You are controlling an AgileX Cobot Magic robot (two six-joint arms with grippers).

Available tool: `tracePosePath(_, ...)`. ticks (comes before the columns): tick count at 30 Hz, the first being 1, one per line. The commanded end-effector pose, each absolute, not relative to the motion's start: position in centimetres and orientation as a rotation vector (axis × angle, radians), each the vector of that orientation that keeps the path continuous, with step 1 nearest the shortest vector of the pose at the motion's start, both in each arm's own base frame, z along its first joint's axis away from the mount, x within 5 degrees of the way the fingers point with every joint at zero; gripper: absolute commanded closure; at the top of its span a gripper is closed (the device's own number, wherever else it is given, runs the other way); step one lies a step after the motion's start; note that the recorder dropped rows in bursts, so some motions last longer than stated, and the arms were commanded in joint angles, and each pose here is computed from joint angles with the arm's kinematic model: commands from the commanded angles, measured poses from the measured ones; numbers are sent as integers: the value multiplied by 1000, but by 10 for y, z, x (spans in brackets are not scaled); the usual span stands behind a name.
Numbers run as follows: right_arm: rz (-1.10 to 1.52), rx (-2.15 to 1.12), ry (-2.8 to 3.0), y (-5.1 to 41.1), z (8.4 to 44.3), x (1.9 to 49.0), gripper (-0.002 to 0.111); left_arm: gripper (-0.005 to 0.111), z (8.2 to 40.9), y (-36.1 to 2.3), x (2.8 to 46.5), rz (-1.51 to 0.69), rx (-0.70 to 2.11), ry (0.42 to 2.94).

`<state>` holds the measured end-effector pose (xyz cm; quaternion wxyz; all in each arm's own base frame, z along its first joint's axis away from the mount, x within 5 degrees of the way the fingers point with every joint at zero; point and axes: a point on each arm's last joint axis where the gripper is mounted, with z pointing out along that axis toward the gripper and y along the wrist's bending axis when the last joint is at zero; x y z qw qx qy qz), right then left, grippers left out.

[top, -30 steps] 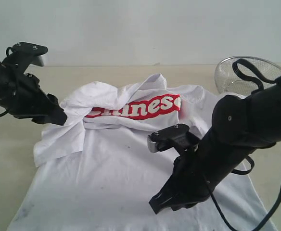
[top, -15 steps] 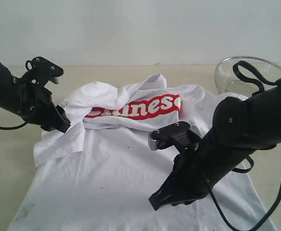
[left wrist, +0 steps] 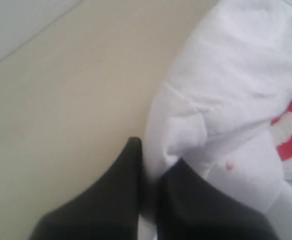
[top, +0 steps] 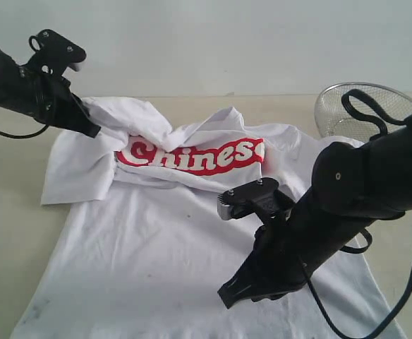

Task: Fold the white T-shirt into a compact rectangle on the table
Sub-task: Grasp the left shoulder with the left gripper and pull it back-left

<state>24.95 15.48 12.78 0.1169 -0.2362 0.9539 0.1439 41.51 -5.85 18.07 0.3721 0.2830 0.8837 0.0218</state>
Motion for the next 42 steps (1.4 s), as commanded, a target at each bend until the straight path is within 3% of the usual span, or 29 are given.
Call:
tracePosePath(1, 421, -705, 2795, 154, 127, 248, 108, 102, 173, -42, 431, 86, 707, 2279)
tracePosePath(13, 421, -705, 2795, 154, 127, 248, 108, 102, 152, -4, 469, 151, 640, 2292)
tracePosePath(33, 419, -711, 2791, 154, 127, 248, 108, 100, 158, 29, 513, 318, 715, 2272)
tracePosePath(36, 420, -714, 2792, 154, 127, 247, 108, 87, 163, 31, 518, 344, 708, 2250)
tracePosePath(40, 420, -714, 2792, 154, 127, 247, 108, 50, 172, 31, 523, 340, 626, 2204)
tracePosePath(42, 420, -714, 2792, 154, 127, 247, 108, 38, 176, 31, 525, 320, 561, 2196)
